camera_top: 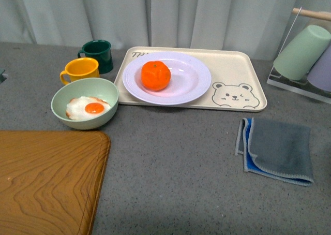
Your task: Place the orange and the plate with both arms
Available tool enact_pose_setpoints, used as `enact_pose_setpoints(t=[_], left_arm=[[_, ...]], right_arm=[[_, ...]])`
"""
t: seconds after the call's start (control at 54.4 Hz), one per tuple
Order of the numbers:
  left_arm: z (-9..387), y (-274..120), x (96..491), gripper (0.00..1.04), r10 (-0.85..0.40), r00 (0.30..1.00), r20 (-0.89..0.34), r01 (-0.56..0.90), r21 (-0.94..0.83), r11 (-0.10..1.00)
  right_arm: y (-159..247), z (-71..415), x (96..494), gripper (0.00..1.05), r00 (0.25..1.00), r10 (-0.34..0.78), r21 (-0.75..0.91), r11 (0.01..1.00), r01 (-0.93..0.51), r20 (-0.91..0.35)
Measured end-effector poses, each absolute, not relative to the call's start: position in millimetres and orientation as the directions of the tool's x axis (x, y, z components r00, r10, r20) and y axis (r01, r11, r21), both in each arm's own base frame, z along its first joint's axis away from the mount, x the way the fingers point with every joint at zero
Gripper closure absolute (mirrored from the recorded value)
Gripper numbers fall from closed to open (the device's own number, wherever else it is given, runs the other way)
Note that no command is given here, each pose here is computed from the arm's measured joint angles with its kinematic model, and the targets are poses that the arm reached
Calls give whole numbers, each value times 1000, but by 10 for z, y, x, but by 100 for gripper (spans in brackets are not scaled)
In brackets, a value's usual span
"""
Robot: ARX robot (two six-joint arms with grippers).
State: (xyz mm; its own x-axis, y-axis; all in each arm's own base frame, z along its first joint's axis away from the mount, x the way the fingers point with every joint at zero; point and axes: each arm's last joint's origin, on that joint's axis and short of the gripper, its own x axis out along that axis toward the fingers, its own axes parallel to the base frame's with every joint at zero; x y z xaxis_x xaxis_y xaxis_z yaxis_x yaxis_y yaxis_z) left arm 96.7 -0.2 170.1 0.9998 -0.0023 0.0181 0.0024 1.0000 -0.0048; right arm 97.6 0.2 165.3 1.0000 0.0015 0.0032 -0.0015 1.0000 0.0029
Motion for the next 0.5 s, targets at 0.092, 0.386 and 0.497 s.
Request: enact_pose_setpoints(t=[0.092, 0.386, 0.497], left_arm=[[1701, -2, 967, 7, -2, 1000, 18, 2, -5, 1000], [1701, -2, 967, 7, -2, 1000, 18, 2, -5, 1000], [1701, -2, 967, 7, -2, 1000, 18, 2, -5, 1000]], right_arm=[[2, 1653, 976, 9, 1000, 2, 3, 1000, -2, 3], [2, 1653, 976, 9, 1000, 2, 3, 1000, -2, 3], [2, 1653, 976, 9, 1000, 2, 3, 1000, -2, 3]])
